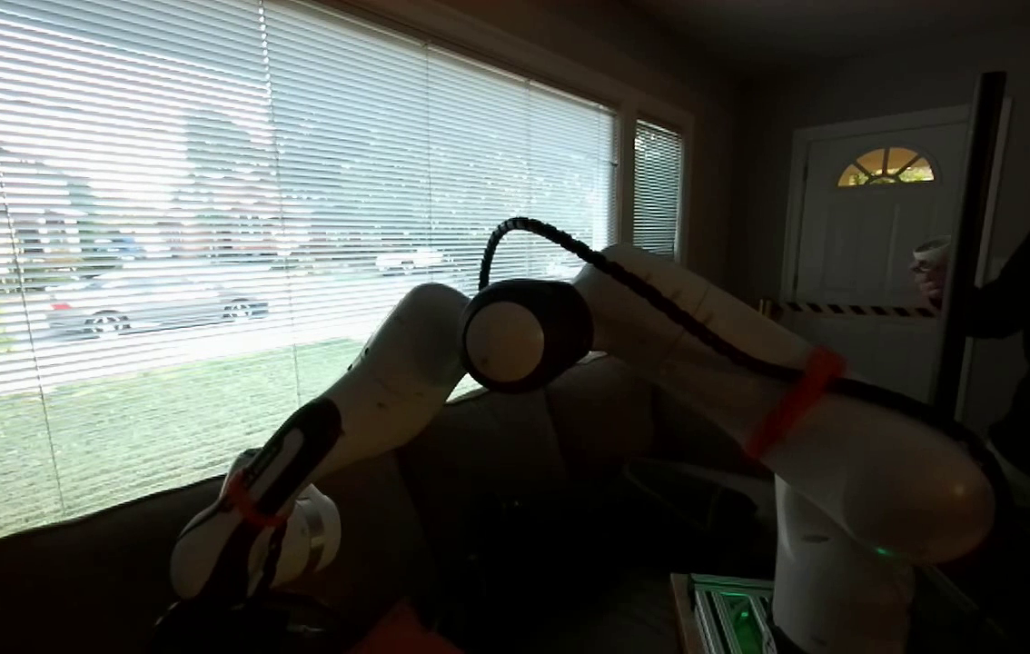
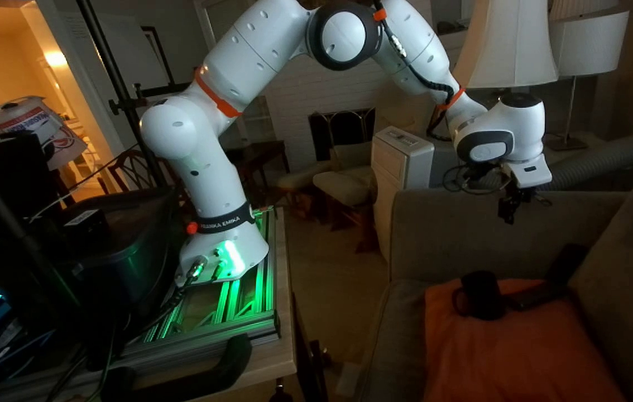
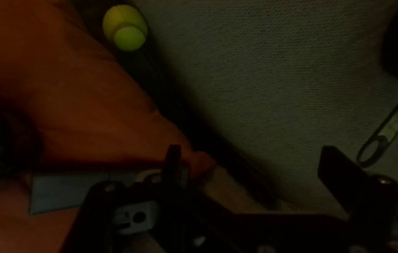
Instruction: Put the black mug on the orange pillow
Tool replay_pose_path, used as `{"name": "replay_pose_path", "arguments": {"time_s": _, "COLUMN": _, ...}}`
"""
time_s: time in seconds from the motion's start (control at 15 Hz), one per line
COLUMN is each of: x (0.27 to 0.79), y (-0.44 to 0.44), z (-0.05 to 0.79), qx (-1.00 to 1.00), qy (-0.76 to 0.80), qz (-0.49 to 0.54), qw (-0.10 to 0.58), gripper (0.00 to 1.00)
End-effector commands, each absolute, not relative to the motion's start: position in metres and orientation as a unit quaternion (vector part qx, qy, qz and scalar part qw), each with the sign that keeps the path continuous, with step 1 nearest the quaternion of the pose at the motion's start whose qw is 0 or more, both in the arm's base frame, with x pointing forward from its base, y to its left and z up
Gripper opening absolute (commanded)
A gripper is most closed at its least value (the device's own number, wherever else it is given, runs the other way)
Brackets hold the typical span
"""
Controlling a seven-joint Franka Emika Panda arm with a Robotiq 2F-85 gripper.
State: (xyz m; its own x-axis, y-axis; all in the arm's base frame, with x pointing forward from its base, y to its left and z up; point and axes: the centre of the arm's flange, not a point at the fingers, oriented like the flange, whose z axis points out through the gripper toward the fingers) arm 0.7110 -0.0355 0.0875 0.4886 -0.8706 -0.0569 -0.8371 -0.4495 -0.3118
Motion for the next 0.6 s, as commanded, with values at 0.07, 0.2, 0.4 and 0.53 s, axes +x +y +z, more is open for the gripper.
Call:
{"name": "replay_pose_path", "arguments": {"time_s": 0.07, "x": 0.737, "y": -0.023, "z": 0.094, "qx": -0.887, "qy": 0.414, "qz": -0.104, "qw": 0.178, "gripper": 1.00}}
{"name": "replay_pose_path", "arguments": {"time_s": 0.2, "x": 0.746, "y": -0.017, "z": 0.095, "qx": -0.897, "qy": 0.376, "qz": -0.138, "qw": 0.189, "gripper": 1.00}}
{"name": "replay_pose_path", "arguments": {"time_s": 0.4, "x": 0.759, "y": -0.009, "z": 0.084, "qx": -0.902, "qy": 0.343, "qz": -0.175, "qw": 0.195, "gripper": 1.00}}
{"name": "replay_pose_path", "arguments": {"time_s": 0.53, "x": 0.765, "y": -0.002, "z": 0.075, "qx": -0.896, "qy": 0.353, "qz": -0.183, "qw": 0.197, "gripper": 1.00}}
